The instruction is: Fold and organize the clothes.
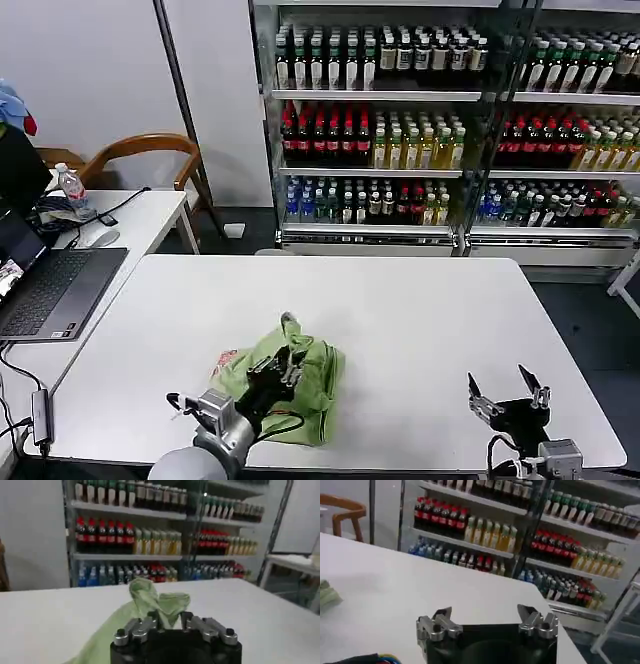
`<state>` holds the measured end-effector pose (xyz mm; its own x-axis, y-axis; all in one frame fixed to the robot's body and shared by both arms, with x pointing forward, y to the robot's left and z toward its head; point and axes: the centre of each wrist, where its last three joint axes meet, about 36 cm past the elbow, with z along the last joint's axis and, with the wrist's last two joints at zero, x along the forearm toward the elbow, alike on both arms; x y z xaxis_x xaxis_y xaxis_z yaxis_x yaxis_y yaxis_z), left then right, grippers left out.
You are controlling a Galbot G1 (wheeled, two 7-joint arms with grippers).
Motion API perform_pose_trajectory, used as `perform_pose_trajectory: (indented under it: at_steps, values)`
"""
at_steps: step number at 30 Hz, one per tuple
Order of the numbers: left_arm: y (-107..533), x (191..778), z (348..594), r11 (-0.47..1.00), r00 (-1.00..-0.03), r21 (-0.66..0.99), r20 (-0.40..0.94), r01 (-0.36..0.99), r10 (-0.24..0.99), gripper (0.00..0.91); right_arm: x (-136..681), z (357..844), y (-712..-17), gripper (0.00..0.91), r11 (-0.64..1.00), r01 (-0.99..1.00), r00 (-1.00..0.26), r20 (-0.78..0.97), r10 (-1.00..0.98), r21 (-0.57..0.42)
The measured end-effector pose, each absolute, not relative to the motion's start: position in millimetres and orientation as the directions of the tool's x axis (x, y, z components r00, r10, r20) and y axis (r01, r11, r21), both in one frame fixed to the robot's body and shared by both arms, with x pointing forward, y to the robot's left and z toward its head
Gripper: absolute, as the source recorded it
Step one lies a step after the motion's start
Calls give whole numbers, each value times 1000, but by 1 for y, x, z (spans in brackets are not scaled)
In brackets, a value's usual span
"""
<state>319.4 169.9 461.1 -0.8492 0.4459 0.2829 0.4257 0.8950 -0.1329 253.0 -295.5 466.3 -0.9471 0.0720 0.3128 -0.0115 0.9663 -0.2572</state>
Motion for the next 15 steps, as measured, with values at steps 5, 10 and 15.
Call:
perform_pose_trajectory:
  at_steps: [5,10,15]
  values:
    - [165,318,464,878,-849,-164,229,449,477,907,256,465,-297,907,966,-17,-948,311,66,-259]
    - [167,311,473,861,-848,-180,165,476,503,907,261,463,-296,907,966,-27,-950,309,56,-256]
    - [182,306,478,876,-869,-157,134,456,477,907,268,461,-293,907,969,-36,-953,299,40,-245]
